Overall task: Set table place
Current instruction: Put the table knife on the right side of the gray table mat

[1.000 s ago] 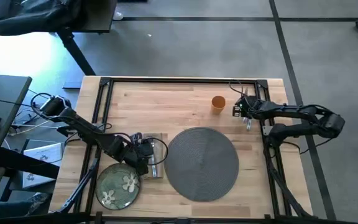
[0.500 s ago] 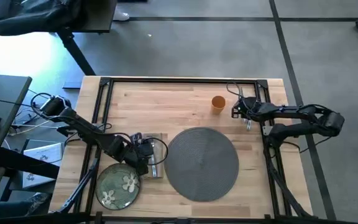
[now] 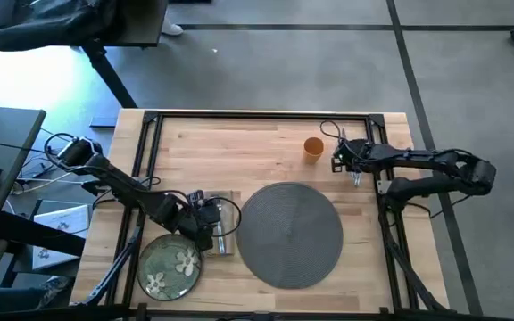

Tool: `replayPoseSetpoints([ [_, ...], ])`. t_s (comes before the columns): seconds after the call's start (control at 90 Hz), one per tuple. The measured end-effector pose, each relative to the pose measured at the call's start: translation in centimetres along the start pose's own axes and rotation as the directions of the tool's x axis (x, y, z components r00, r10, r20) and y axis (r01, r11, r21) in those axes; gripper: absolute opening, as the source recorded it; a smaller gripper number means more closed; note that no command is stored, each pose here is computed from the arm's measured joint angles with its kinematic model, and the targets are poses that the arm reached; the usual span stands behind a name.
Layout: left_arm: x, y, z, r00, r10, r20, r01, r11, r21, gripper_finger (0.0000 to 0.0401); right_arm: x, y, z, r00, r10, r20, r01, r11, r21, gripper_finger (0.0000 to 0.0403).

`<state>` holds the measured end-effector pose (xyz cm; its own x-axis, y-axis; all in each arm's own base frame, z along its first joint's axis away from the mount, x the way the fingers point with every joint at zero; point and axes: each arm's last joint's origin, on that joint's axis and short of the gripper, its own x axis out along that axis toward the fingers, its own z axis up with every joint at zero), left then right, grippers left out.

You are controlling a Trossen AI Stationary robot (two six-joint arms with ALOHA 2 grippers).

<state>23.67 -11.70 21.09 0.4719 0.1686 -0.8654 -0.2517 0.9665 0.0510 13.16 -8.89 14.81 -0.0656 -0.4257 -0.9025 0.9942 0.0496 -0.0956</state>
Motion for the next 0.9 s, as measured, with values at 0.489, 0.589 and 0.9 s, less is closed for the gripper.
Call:
replayPoseSetpoints([
  [0.489,0.0,-0.1,0.2,1.000,-0.002,0.021,0.003,1.000,-0.007,0.0115,-5.7,-0.5,-3.3,0.985,0.175,-0.003,-0.175,0.983,0.047,0.0002],
  [0.589,0.0,-0.1,0.2,1.000,-0.002,0.021,0.002,1.000,-0.007,0.0115,-6.6,-0.2,-3.8,0.979,0.199,0.040,-0.202,0.977,0.070,0.0002],
  [0.9,0.0,-0.1,0.2,1.000,-0.006,0.019,0.006,1.000,-0.008,0.0115,-7.2,0.1,-5.1,0.968,0.249,0.024,-0.250,0.962,0.112,0.0002],
])
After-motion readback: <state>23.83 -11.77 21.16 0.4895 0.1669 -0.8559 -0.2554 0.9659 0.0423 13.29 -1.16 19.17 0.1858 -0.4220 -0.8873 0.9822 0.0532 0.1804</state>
